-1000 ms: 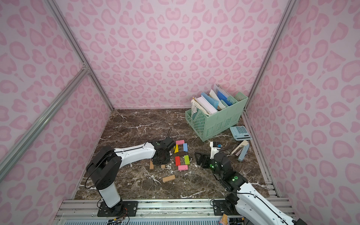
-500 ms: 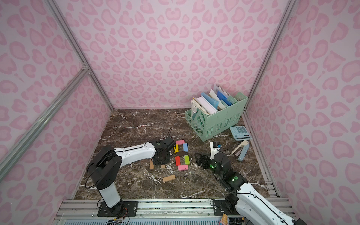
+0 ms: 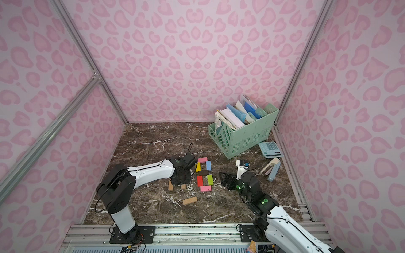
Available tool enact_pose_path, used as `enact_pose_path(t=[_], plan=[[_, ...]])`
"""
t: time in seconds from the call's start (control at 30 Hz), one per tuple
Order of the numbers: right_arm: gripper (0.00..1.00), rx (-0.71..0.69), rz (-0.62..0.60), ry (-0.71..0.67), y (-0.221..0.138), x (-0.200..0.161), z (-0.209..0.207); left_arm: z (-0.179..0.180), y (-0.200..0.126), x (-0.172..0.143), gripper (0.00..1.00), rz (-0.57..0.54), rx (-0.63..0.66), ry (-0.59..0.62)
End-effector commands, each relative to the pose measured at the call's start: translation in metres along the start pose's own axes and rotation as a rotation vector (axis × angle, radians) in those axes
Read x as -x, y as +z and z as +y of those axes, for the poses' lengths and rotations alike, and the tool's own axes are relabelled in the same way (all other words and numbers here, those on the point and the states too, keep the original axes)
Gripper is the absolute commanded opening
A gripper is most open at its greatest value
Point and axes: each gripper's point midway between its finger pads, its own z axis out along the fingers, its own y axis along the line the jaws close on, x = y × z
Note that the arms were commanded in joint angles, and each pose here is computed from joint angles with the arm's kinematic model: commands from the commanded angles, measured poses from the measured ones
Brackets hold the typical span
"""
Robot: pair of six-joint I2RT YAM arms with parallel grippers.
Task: Assemble the number 8 with building blocks
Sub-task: Assemble the building block at the center of the board.
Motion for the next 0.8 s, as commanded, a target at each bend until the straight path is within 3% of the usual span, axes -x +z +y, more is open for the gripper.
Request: enact_pose_path(t=[0.0,0.2,0.33,0.43,0.77], plan=[[0.84,0.004,-0.009,0.0,0.0,0.002,0.001,0.0,-0.007,0.002,0.42,-0.004,-0.005,0.006],[0.85,-0.004,-0.009,-0.01,-0.003,0.003,0.001,-0.008,-0.034,0.012,0.49,-0.051,-0.067,0.017],[0.87,-0.003,-0.011,-0.026,-0.005,0.005,0.003,-0.005,-0.066,0.023,0.64,-0.129,-0.107,0.027],[0.89,0.001,-0.001,-0.049,-0.006,0.006,0.006,0.006,-0.09,0.028,0.75,-0.189,-0.112,0.029],[1.0,0.104,0.132,-0.113,0.006,-0.011,0.03,0.049,-0.138,0.031,0.98,-0.332,-0.097,0.027]])
